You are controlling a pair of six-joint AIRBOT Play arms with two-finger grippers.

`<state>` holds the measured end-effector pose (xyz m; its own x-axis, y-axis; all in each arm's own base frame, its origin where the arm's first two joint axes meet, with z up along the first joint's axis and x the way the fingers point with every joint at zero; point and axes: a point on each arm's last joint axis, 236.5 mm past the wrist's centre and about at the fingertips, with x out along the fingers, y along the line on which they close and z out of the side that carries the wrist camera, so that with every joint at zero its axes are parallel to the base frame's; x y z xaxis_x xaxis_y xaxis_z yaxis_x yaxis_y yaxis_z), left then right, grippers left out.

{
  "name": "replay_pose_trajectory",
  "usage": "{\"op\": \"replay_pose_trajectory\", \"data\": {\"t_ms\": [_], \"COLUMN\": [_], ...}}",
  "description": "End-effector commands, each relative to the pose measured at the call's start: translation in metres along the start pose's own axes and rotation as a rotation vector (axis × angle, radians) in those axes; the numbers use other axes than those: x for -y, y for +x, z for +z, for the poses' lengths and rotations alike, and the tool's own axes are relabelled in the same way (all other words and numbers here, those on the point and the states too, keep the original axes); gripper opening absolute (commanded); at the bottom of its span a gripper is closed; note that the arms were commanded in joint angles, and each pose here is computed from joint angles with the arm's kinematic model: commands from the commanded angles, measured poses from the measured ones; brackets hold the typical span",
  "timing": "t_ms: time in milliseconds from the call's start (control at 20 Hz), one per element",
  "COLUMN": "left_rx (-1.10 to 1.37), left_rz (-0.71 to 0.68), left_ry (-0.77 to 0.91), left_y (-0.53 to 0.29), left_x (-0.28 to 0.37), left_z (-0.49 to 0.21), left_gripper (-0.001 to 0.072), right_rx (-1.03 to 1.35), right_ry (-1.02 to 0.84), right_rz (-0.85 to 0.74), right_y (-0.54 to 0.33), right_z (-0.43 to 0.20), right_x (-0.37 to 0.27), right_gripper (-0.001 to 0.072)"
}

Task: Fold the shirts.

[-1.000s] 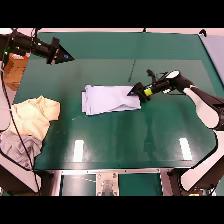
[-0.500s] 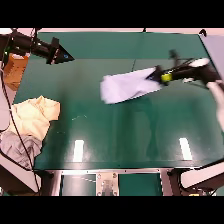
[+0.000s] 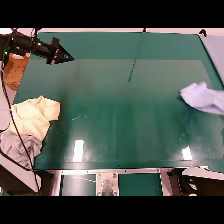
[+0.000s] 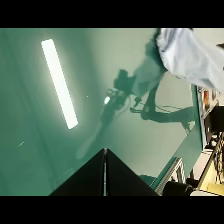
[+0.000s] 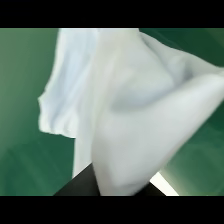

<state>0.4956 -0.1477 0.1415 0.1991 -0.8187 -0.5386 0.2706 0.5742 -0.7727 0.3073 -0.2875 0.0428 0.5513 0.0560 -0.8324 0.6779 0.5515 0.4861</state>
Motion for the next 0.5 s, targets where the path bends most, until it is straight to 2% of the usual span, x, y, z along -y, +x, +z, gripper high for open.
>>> {"op": "replay_pose_trajectory", "data": {"t_ms": [0,200,400,450], "left_rx": [0.0,0.0,-0.001,-0.002], "left_rz": [0.0,0.001,0.0,0.0], "left_ry": [-0.001,0.0,0.0,0.0], "left_y": [0.0,0.0,0.0,0.0], "left_x": [0.0,0.0,0.0,0.0], "left_z": [0.0,0.0,0.0,0.0], "left_gripper": [0.0022,0.0022,0.0022,0.0022], "right_rx": [0.0,-0.007,0.022,0.014], "right_ry": [0.25,0.427,0.507,0.511], "right_rz": [-0.131,-0.172,-0.206,-0.204], "right_y": [-0.027,-0.018,-0.003,-0.001], "right_z": [-0.041,-0.108,-0.136,-0.139], "right_x": [0.121,0.183,0.203,0.203], "right_gripper": [0.0014,0.0015,0.0018,0.0074]}}
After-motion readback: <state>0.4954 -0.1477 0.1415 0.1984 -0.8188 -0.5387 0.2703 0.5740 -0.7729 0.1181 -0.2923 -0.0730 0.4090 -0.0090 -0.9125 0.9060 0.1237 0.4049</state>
